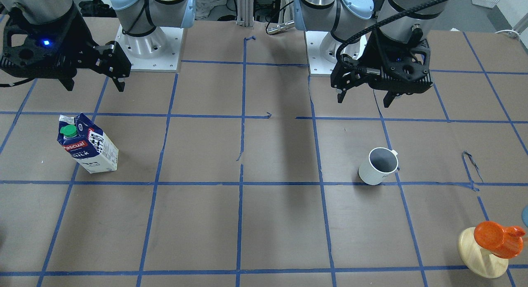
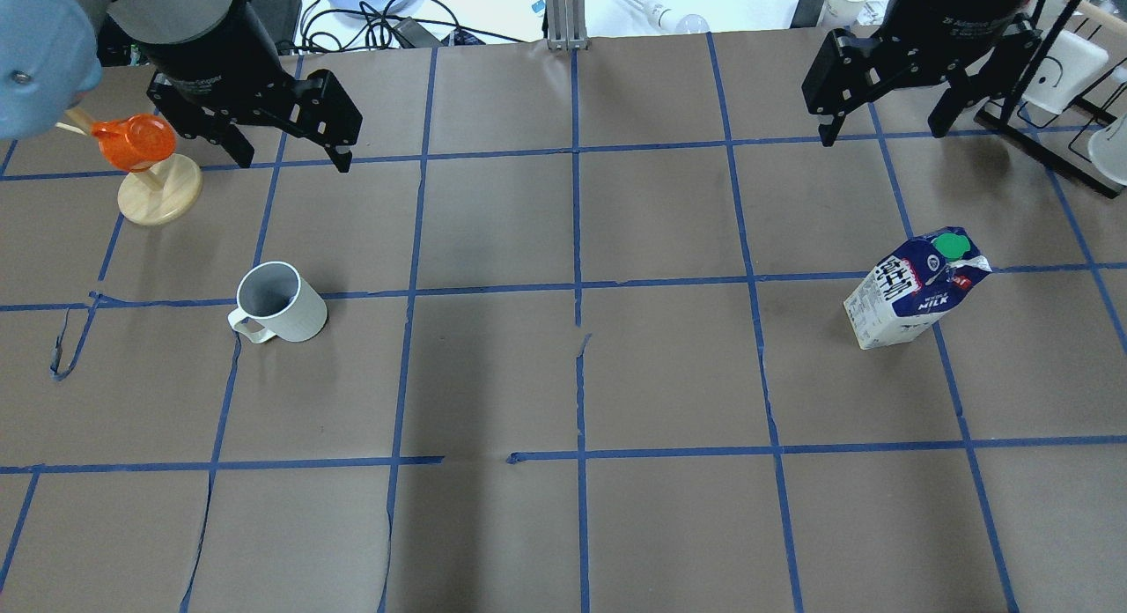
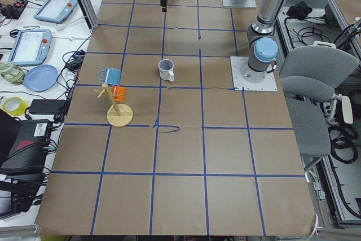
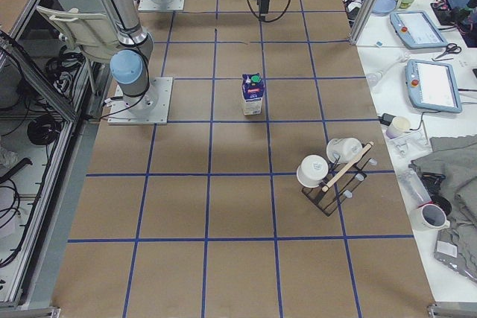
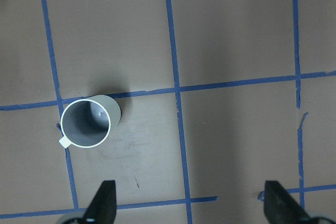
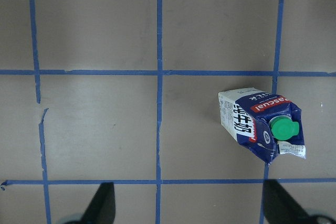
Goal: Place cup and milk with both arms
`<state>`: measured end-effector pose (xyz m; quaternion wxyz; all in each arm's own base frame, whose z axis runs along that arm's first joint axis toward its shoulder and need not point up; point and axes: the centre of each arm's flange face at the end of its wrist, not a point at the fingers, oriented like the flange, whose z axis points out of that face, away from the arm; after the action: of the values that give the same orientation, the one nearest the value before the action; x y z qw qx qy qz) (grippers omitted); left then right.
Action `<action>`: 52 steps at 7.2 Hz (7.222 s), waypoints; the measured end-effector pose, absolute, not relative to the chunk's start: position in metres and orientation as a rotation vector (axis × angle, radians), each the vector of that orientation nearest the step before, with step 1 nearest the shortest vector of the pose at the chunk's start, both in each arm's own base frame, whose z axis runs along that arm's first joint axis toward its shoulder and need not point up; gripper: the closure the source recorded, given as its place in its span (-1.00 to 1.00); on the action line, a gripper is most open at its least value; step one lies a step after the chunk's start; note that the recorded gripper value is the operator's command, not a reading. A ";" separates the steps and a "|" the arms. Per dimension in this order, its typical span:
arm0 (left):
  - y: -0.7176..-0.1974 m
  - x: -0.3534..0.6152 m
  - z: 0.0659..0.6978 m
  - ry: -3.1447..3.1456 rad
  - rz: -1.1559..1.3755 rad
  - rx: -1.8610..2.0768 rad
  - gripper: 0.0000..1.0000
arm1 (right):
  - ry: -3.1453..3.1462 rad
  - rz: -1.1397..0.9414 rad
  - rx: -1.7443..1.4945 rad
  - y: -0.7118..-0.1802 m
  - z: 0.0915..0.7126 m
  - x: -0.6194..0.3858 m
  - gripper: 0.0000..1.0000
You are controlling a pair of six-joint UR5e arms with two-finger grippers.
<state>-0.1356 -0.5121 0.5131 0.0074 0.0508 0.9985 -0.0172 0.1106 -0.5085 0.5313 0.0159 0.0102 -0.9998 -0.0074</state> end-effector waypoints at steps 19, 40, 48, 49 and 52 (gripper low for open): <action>-0.553 0.076 0.284 3.204 0.140 0.254 -1.00 | -3.107 -0.012 0.037 -0.505 0.536 0.111 -1.00; -0.422 -0.328 0.250 3.212 0.147 -0.016 -0.49 | -3.107 -0.014 0.038 -0.504 0.535 0.111 -1.00; -0.525 -0.202 0.495 3.172 -0.161 0.048 -1.00 | -3.106 -0.019 0.040 -0.504 0.533 0.111 -1.00; -0.530 -0.160 0.519 3.152 -0.160 0.075 -1.00 | -3.107 -0.021 0.040 -0.504 0.533 0.111 -1.00; -0.531 -0.102 0.536 3.138 -0.161 0.042 -1.00 | -3.105 -0.060 0.036 -0.506 0.519 0.108 -1.00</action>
<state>-0.1023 -0.5305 0.5357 -0.0005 0.0135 0.9986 -0.0512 0.1079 -0.5064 0.5192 0.0178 0.0116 -0.9996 -0.0193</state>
